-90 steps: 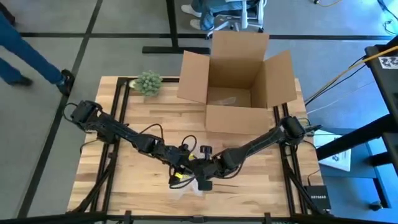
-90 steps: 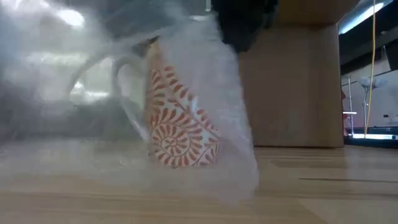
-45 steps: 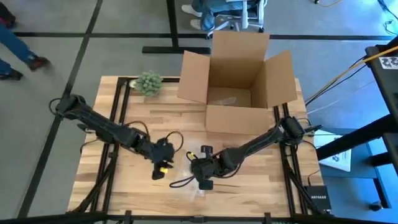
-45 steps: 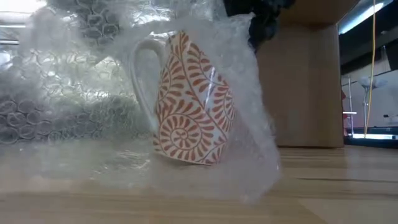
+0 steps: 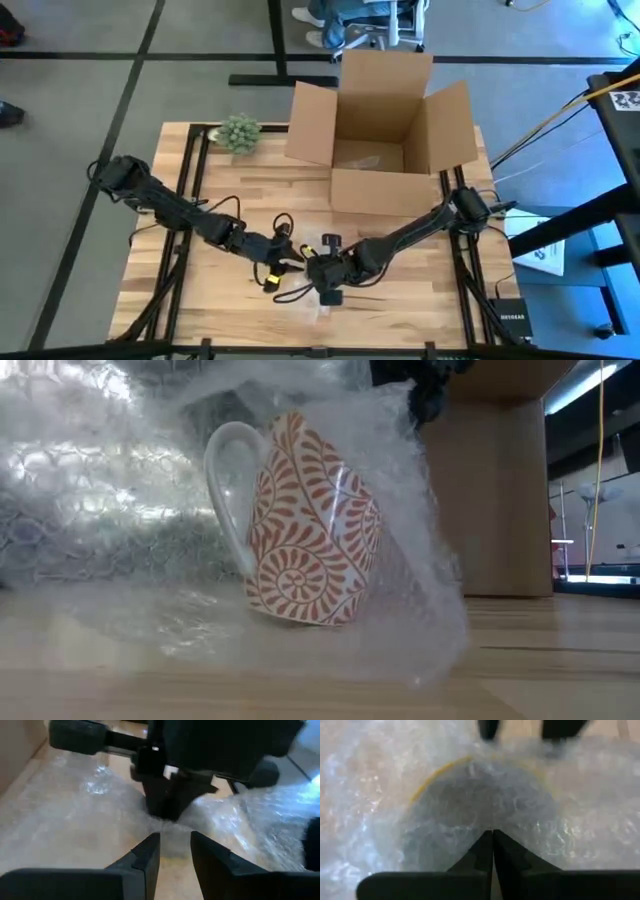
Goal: Wrap mug
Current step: Wrap the orange patterned mug with the bubble wrap
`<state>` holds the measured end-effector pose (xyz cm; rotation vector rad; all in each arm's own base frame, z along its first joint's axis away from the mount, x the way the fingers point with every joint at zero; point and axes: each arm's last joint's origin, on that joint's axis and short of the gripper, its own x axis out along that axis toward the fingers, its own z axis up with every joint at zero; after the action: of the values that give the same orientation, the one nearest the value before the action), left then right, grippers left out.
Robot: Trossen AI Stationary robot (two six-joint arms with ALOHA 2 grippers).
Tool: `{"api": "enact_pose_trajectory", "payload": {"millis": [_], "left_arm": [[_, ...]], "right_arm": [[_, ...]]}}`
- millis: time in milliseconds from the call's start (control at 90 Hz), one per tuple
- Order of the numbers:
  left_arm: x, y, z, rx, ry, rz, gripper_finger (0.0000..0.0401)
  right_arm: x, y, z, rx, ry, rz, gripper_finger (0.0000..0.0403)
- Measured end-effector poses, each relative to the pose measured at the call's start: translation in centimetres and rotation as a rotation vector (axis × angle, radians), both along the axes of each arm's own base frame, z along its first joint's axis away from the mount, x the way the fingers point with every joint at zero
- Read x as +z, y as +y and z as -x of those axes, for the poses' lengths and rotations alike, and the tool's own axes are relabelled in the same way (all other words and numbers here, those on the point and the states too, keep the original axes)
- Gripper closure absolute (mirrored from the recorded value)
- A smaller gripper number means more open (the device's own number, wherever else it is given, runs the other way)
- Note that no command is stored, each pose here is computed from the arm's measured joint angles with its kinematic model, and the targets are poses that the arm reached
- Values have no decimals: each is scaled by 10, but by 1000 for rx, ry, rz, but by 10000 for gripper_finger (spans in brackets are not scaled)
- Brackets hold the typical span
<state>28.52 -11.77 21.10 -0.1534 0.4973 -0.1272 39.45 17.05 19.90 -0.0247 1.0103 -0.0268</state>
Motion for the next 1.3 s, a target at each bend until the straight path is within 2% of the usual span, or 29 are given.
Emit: {"api": "enact_pose_trajectory", "payload": {"millis": [122,367,589,756,844,911,1000,1089,1300], "left_arm": [[-4,-2,-5,-11,-21,16,310],[-35,-11,-20,-43,31,74,309],[-34,-11,-20,-41,32,80,309],[-33,-11,-19,-45,27,80,309],[-33,-11,-19,-45,26,82,309],[-33,-12,-19,-46,21,85,309],[-32,-13,-19,-51,11,86,309],[-32,-14,-19,-59,5,78,309],[-32,-14,-19,-57,6,85,309]], "right_arm": [[2,1,-3,14,-34,-5,402],[3,-1,-4,8,-36,-1,402],[42,-3,0,13,32,34,402],[72,-13,13,-38,125,195,402],[76,-21,21,-102,153,323,402],[72,-29,22,-145,154,365,402],[54,-41,14,-161,147,352,402],[40,-46,1,-138,69,299,402],[56,-15,-1,26,-19,122,402]]}}
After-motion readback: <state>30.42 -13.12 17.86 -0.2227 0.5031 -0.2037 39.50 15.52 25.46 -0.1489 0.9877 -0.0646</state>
